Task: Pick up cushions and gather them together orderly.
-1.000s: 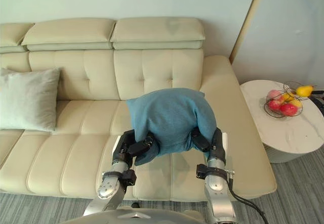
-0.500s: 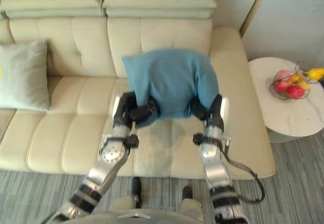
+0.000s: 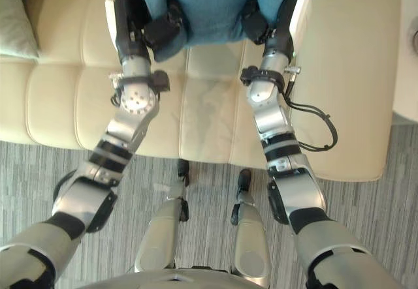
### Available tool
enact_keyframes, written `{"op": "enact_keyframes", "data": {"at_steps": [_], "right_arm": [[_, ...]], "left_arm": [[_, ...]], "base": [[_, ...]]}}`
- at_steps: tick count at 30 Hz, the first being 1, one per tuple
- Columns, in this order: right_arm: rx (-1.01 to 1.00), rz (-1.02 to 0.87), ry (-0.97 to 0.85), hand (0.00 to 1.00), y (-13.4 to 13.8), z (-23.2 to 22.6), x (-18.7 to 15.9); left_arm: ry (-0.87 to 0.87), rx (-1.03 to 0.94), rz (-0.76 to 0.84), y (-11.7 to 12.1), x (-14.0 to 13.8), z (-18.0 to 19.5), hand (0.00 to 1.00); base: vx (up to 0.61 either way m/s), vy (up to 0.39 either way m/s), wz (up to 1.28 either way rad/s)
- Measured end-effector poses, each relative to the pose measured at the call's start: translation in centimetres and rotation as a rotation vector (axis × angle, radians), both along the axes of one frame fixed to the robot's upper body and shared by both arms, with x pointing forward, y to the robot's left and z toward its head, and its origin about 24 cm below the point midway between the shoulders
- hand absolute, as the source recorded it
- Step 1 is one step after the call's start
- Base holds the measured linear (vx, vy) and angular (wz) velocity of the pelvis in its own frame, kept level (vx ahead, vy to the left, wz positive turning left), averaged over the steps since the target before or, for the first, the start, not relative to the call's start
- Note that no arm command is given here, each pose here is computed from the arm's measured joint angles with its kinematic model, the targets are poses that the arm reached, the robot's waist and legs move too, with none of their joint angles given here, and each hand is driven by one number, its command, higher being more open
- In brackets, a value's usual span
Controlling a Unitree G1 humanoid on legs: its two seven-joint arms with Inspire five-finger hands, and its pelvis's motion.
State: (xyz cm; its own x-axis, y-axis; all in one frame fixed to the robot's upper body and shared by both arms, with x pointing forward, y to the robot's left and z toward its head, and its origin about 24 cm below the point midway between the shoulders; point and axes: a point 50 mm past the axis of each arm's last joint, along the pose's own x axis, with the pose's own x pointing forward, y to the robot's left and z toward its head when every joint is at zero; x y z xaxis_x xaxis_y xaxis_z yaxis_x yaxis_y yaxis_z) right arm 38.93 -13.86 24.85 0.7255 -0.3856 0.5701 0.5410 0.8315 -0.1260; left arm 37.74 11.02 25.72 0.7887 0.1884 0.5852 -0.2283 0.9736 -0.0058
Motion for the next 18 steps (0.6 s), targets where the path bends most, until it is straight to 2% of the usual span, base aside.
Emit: {"op": "enact_keyframes", "data": {"at_steps": [5, 12, 14, 18], "right_arm": [[0.147, 0.019, 0.063, 1.0, -0.1, 0.4, 1.2], [0.288, 0.085, 0.083, 1.0, -0.9, -0.1, 1.3], [0.296, 0.099, 0.067, 1.0, -1.1, -0.4, 0.9], [0.294, 0.097, 0.074, 1.0, -2.2, -3.3, -0.2]], "left_arm": [[0.099, 0.009, 0.045, 0.8, 2.4, 0.8, 1.0], [0.148, -0.041, 0.011, 1.4, 2.8, 0.2, 1.0], [0.149, -0.041, 0.003, 1.5, 2.6, -0.4, 1.0], [0.203, -0.044, -0.037, 1.4, 1.7, -4.3, 1.0]], "base": [[0.0, -0.023, -0.05], [0.04, 0.009, -0.04], [0.06, 0.004, 0.0], [0.05, -0.021, 0.13]]}}
